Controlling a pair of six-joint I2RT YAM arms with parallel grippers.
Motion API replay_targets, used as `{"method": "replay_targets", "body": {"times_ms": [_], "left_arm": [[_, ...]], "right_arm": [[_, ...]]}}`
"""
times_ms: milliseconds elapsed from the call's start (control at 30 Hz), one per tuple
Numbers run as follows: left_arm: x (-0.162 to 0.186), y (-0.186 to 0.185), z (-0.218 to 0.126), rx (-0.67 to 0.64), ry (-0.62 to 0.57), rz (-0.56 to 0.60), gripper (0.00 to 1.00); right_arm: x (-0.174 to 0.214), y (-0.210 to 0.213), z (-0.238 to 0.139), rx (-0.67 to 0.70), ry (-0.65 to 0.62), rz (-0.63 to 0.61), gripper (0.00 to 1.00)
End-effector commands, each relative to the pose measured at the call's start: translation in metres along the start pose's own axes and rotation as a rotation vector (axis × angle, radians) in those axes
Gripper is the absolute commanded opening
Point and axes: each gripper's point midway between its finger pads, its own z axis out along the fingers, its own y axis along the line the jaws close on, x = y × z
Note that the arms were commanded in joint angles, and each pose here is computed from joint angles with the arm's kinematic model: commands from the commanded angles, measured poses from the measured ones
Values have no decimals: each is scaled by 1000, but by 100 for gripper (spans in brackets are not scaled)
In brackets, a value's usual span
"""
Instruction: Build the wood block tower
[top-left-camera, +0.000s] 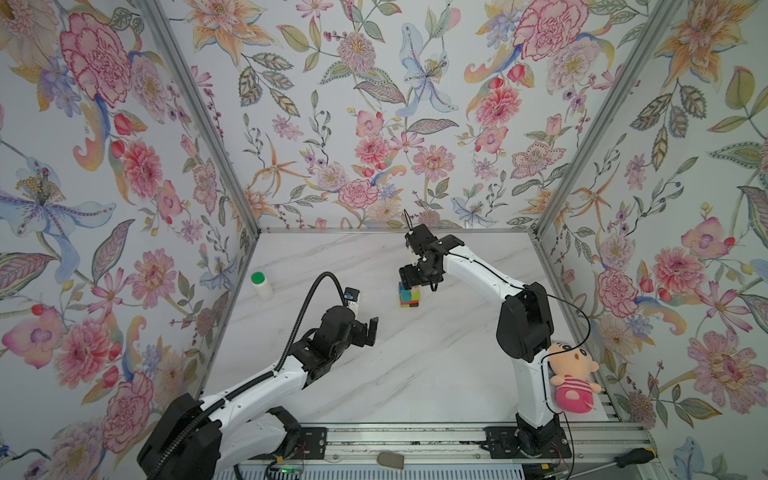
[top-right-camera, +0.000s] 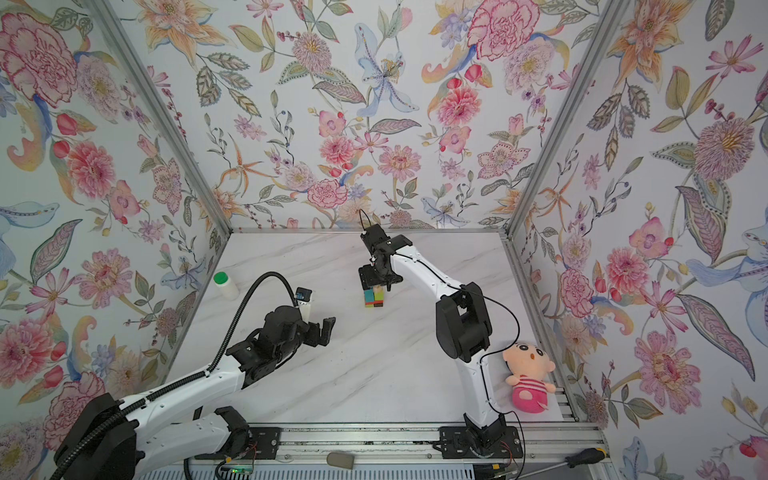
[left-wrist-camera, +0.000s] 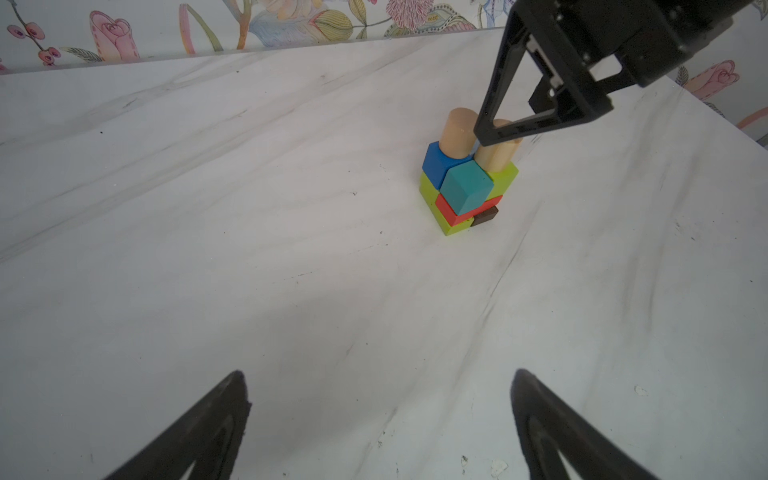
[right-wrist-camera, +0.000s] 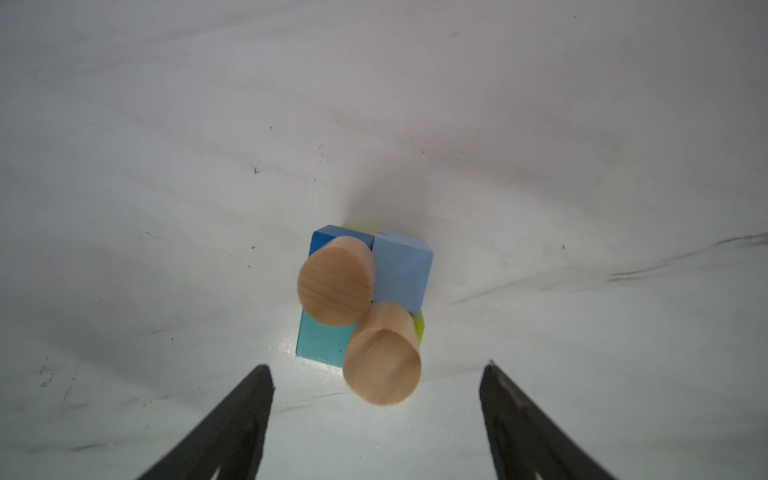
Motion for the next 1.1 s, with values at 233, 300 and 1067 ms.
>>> {"method": "replay_targets", "body": {"times_ms": [233,300,1067], "left_arm": [[-19,36,-29,-154,-94,-32,99],[-23,44,-34,-192,-121,-41,99],[-71,114,-87,-608,-494,34,100]], "right_arm": [[11,-20,-85,45,-143,7,99],[17,-27,-96,58,-172,12,99],[138,-136,-146,290,-551,174,99]]}}
